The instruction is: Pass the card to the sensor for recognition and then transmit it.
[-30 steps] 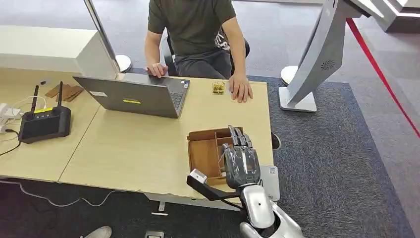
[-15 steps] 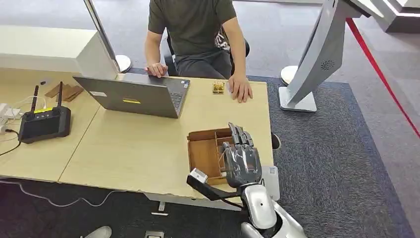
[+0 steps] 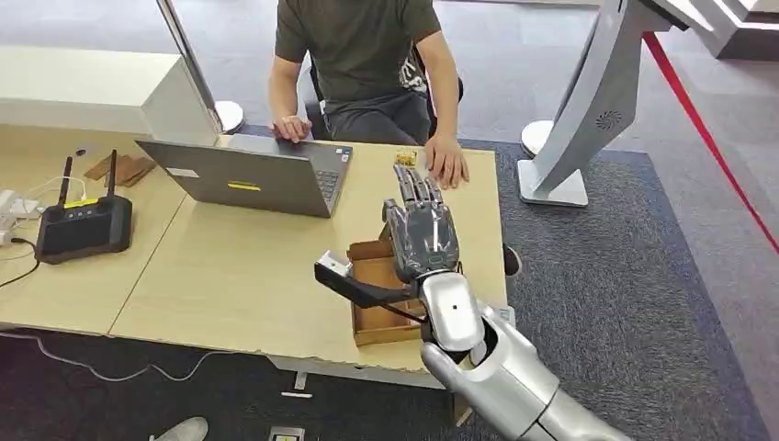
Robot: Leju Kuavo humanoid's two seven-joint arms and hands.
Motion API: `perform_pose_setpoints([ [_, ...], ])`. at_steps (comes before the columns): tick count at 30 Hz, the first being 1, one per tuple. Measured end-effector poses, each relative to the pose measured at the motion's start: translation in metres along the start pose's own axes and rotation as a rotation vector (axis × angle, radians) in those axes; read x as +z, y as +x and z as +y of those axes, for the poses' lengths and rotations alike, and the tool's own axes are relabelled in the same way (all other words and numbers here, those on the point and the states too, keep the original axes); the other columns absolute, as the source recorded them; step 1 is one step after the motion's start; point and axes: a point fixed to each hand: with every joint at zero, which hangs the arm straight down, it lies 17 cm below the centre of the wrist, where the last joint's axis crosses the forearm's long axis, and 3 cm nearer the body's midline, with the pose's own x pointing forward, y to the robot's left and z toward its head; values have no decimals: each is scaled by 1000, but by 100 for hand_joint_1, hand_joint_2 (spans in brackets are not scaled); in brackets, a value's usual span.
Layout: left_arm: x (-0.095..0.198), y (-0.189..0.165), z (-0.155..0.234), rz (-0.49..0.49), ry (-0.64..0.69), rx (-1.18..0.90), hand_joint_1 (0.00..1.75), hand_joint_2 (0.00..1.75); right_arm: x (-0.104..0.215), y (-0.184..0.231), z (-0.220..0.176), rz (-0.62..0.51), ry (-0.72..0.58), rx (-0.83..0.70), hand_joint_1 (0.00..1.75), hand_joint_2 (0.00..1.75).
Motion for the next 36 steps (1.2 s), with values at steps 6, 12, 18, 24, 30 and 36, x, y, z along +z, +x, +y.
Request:
perform_pose_setpoints([
  [6,2,5,1,-8,1,-6,0,175,-7,1,4,7,15,21,175,175],
  [12,2,6,1,-14,5,-15,0,175,-10,-1,12,19,35,40,175,175],
  [18,3,6,1,-14,10,-27,0,175,-9,-10,23,43,62,46,175,175],
  [24,3,8,2,-27,16,-36,0,175,-7,-13,31,53,78,50,175,175],
  [30,3,9,3,-30,20,-41,0,175,-7,-15,34,60,83,52,175,175],
  [36,3,10,4,-38,29,-54,0,175,-6,-17,35,70,87,59,175,175],
])
